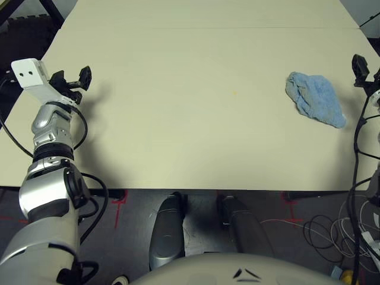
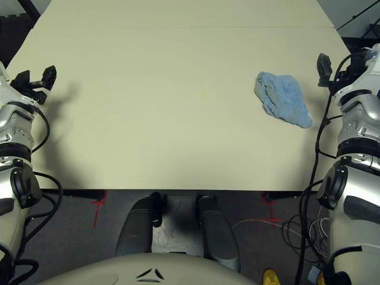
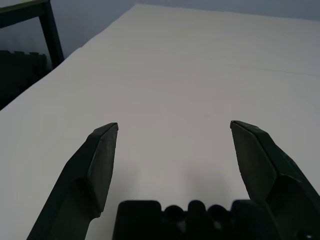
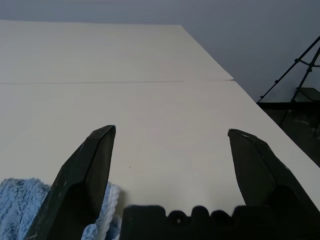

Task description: Wipe the water off the table with a rag.

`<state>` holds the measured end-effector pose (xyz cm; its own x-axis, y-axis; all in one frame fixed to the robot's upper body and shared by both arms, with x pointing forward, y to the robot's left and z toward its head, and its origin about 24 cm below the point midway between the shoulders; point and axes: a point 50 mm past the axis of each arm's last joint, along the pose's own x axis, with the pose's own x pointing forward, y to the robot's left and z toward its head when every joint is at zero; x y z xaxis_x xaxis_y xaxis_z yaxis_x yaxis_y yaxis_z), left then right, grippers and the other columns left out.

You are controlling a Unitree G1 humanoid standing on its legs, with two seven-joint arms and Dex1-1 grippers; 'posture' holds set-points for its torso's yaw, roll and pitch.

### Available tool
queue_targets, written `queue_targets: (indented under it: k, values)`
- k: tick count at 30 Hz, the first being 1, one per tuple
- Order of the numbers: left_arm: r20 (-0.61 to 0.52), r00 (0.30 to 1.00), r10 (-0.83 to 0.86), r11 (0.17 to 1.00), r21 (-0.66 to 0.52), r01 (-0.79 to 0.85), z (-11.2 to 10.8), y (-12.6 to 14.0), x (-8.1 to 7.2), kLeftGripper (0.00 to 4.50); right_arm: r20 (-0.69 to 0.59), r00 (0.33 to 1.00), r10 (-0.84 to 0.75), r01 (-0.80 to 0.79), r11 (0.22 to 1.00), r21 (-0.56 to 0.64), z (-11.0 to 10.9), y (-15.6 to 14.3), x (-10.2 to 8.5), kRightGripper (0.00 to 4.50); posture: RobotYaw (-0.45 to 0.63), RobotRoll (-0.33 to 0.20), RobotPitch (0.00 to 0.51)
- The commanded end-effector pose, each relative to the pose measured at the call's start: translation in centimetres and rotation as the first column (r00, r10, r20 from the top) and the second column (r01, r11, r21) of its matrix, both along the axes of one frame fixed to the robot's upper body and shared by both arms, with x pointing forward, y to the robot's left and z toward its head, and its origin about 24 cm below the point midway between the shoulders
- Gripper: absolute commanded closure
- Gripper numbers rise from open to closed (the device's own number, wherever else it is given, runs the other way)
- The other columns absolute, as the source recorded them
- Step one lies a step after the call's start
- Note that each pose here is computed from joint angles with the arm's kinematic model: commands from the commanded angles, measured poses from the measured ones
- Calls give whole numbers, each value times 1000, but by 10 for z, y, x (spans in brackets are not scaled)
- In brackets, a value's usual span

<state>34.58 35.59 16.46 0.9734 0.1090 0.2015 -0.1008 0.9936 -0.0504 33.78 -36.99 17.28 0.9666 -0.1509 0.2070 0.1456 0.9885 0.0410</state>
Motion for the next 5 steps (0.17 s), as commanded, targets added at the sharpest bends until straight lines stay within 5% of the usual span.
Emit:
queue_targets:
  k: [1, 5]
  values:
    - [-14, 1000, 28, 999, 35, -27, -2, 6, -4, 0, -2, 1000, -20, 20, 1000, 14, -5, -3, -3, 23, 161, 0, 207]
    - [-8, 1000, 29, 999, 40, -29, -1, 6, -4, 0, -4, 1000, -20, 20, 1000, 15, -6, -2, -2, 23, 164, 0, 208]
